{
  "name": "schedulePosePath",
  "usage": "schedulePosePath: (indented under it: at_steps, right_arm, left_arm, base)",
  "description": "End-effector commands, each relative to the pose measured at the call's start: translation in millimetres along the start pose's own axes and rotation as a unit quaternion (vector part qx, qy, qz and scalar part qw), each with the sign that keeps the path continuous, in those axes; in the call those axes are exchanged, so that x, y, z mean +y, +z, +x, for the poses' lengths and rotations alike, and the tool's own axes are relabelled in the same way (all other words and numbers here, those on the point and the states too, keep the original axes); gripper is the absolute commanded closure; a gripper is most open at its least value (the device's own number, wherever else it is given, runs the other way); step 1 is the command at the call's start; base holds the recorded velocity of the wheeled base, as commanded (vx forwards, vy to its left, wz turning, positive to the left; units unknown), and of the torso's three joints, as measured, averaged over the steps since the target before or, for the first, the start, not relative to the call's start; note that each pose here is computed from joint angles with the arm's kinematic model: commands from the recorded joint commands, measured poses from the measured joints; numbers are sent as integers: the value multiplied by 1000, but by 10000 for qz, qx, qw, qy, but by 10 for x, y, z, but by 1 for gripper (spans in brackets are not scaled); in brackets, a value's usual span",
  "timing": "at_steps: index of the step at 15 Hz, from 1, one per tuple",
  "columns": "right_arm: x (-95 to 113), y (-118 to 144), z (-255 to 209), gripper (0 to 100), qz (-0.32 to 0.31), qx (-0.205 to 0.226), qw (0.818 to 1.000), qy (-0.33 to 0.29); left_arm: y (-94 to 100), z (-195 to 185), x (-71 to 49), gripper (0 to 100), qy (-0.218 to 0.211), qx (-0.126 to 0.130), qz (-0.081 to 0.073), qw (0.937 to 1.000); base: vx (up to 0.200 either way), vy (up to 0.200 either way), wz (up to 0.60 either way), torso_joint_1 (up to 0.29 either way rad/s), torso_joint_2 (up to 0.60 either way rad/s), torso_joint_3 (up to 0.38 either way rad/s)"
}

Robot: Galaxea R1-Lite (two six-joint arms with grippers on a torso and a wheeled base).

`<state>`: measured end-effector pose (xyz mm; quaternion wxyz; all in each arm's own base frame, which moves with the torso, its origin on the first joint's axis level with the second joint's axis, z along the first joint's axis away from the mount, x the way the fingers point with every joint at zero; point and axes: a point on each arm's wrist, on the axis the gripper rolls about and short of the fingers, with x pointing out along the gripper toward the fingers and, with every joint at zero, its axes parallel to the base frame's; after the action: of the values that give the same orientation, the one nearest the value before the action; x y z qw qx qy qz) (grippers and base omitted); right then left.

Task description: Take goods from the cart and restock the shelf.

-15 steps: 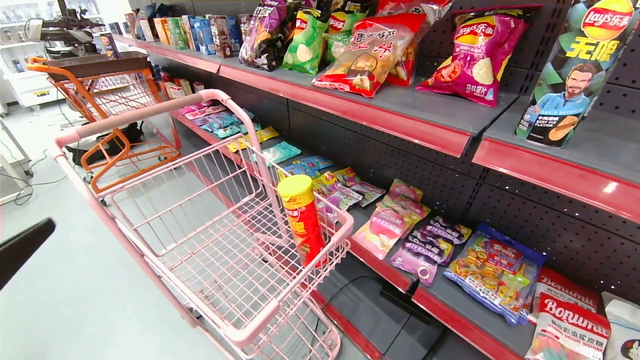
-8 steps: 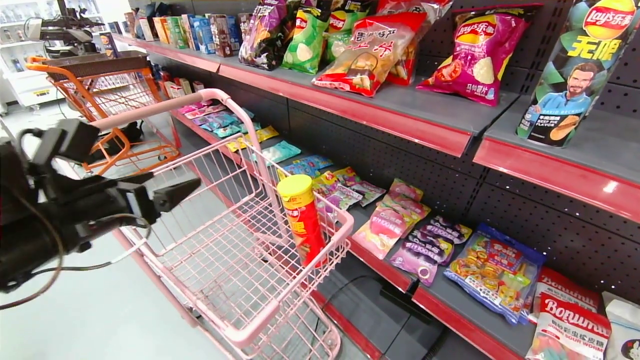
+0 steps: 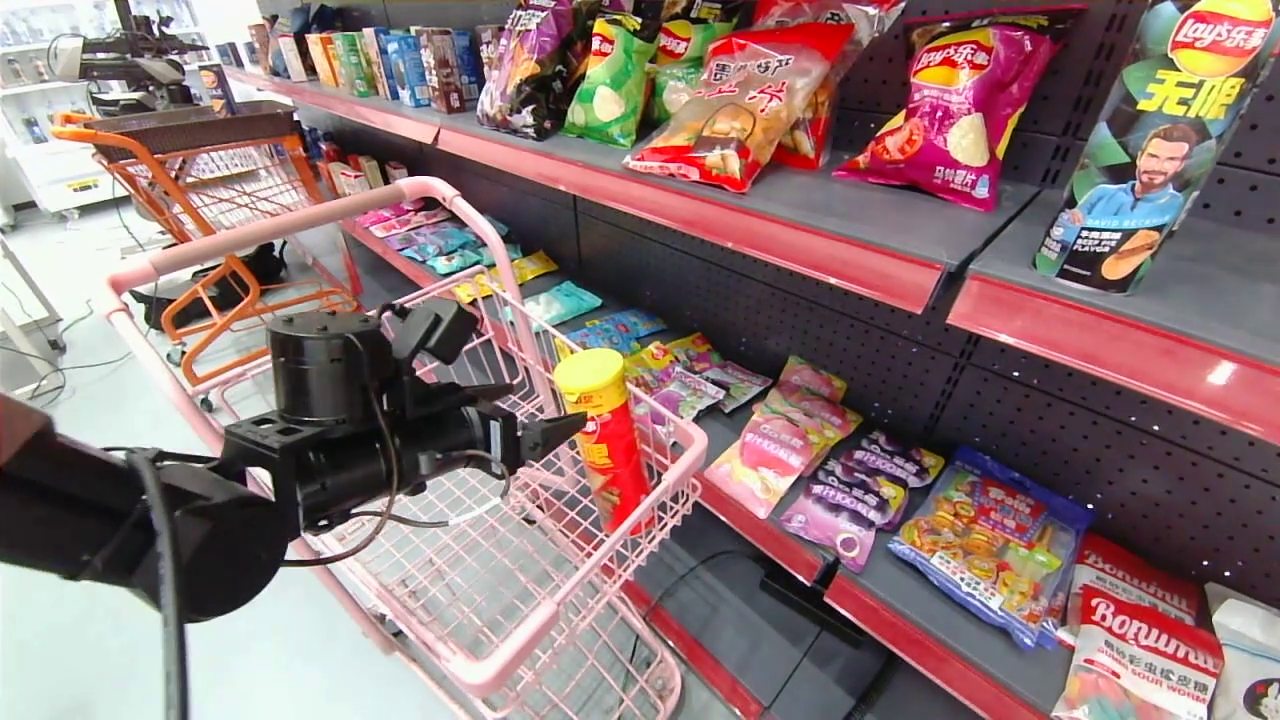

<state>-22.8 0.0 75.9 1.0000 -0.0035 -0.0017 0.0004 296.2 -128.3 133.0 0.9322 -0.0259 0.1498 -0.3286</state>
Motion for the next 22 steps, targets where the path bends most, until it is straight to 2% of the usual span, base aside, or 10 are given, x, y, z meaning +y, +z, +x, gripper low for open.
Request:
schedulePosePath:
  at_steps: [1,4,7,10,15,20,21,22]
  right_arm:
    - [0,1,0,0,-3,-6,10000,3]
    - [0,1,0,0,-11,-6,10000,11]
    - [0,1,0,0,-19,-6,10000,11]
    - [0,1,0,0,-19,-6,10000,11]
    - [0,1,0,0,-26,-6,10000,11]
    - [0,1,0,0,-19,-6,10000,11]
    - [0,1,0,0,-19,-6,10000,11]
    - [0,1,0,0,-19,-6,10000,11]
  left_arm:
    - [-159,222,36,0,-45,219,-49,9997]
    - [-269,361,72,0,-82,333,-71,9994]
    - [-350,526,125,0,-130,197,-30,9997]
    - [-368,628,108,0,-196,214,-15,9996]
    - [-307,828,65,0,-319,41,73,9995]
    - [-372,945,9,0,-350,81,95,9993]
    - [-377,952,11,100,-335,80,95,9994]
    - [-377,947,17,100,-304,85,91,9995]
  base:
    - [0,0,0,0,0,0]
    - [0,0,0,0,0,0]
    - [0,0,0,0,0,0]
    - [0,0,0,0,0,0]
    - [0,0,0,0,0,0]
    - [0,0,0,0,0,0]
    - [0,0,0,0,0,0]
    - [0,0,0,0,0,0]
